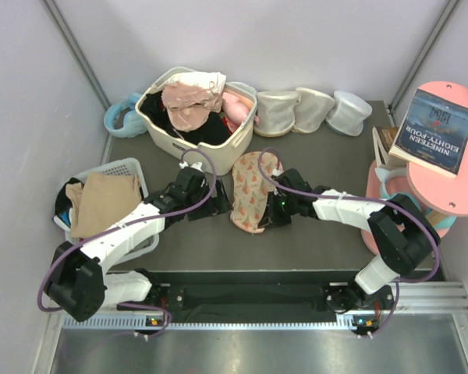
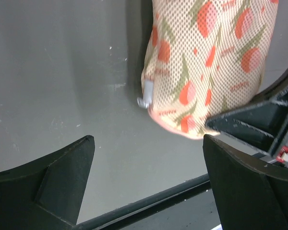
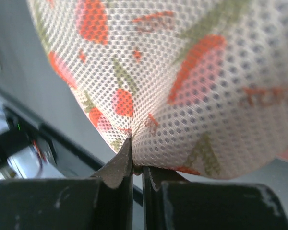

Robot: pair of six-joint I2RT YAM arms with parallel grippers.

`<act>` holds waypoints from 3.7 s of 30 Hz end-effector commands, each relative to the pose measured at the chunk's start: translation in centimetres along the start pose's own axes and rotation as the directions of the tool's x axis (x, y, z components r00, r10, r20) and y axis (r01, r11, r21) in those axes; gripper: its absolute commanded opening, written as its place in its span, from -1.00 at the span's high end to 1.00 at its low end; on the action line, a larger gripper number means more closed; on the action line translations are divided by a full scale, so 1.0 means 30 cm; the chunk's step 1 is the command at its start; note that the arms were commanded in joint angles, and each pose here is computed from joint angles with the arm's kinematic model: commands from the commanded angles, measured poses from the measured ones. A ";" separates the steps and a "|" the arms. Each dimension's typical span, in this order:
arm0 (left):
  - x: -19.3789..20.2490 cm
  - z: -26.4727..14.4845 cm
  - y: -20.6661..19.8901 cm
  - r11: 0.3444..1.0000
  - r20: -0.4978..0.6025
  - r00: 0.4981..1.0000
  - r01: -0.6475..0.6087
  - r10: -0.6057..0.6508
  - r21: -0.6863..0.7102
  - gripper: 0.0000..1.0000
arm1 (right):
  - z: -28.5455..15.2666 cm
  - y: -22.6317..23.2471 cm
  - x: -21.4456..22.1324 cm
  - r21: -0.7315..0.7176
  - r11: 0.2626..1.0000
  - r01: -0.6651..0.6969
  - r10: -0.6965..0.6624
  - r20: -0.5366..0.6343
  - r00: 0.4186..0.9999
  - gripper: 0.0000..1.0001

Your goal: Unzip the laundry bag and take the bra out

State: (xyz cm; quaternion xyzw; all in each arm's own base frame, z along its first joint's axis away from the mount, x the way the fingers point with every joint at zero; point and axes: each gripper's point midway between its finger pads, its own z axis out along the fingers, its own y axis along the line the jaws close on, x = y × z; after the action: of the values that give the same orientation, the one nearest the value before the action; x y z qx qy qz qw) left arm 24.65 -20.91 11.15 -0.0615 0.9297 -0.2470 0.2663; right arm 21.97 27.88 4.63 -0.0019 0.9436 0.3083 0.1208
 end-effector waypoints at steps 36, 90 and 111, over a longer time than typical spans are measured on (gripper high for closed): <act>0.021 -0.071 0.008 0.999 0.051 0.998 0.029 -0.031 0.039 -0.98 | -0.078 -0.057 -0.487 0.175 0.821 0.543 -0.562 0.085 0.823 0.90; -0.134 0.206 -0.004 0.988 0.044 0.988 0.150 -0.149 -0.038 -0.98 | 0.018 0.032 -0.017 0.367 0.883 0.292 -0.439 0.427 0.791 0.28; -0.131 0.197 0.007 0.988 0.047 0.988 0.149 -0.147 -0.049 -0.98 | 0.041 0.005 -0.113 0.379 0.891 0.249 -0.420 0.485 0.767 0.72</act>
State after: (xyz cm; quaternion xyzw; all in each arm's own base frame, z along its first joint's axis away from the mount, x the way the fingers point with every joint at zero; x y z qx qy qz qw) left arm 29.64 -21.74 6.80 -0.1417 0.9340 -0.2240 0.2395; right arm 24.08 27.92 2.41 -0.0828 0.9059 0.0947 0.4045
